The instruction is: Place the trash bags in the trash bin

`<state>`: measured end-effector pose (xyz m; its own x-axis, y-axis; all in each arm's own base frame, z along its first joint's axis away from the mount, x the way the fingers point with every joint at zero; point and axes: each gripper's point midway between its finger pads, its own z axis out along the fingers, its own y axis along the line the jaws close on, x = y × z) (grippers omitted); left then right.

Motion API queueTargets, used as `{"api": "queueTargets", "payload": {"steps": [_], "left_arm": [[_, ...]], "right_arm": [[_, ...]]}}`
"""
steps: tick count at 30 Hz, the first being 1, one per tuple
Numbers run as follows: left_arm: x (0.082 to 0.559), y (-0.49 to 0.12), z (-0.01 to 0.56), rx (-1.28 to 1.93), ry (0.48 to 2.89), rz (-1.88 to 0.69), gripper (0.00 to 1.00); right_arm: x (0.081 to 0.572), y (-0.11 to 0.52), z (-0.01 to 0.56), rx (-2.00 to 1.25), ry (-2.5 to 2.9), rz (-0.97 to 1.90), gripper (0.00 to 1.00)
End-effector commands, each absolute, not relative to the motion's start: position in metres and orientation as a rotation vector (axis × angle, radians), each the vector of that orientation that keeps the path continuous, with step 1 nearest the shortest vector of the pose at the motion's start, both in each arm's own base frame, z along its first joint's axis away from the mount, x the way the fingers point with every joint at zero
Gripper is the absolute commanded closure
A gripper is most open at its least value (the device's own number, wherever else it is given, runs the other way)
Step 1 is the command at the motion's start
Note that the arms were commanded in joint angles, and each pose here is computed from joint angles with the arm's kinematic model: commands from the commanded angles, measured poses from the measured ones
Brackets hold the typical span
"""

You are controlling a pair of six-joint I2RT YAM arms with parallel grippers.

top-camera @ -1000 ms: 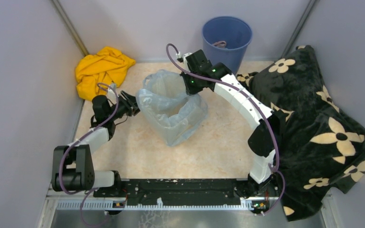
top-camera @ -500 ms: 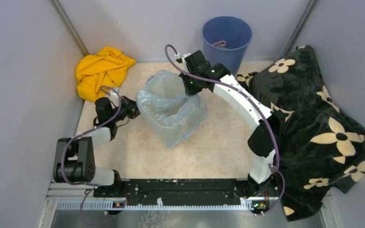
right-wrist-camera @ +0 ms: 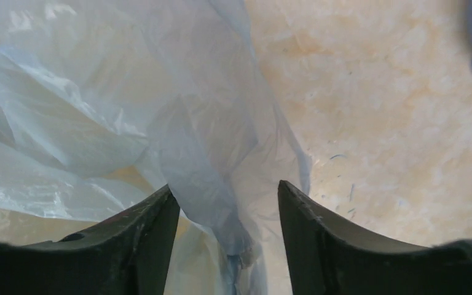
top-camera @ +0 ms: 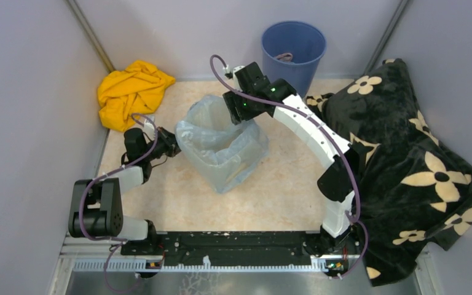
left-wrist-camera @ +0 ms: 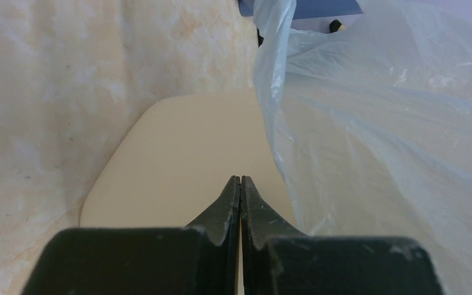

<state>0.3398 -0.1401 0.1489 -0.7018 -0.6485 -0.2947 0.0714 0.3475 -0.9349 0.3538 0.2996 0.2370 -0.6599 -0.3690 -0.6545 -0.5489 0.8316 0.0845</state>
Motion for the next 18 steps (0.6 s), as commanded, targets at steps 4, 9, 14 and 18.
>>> {"api": "queueTargets", "payload": {"steps": [4,9,14,18], "left_arm": [[0.334,-0.137,0.143,-0.447,1.987,-1.328,0.97],[0.333,-0.135,0.142,-0.446,1.99,-1.295,0.98],[0.333,-0.135,0.142,-0.444,1.993,-1.288,0.98],[0.333,-0.133,0.14,-0.441,1.996,-1.263,0.98]], "right_arm": [[0.377,0.294,0.31,-0.57,2.177,0.289,0.35],[0.376,0.267,0.354,-0.409,2.048,0.241,0.31],[0.345,0.233,0.357,-0.264,2.031,0.264,0.35],[0.315,0.2,0.339,-0.159,2.018,0.27,0.35]]}}
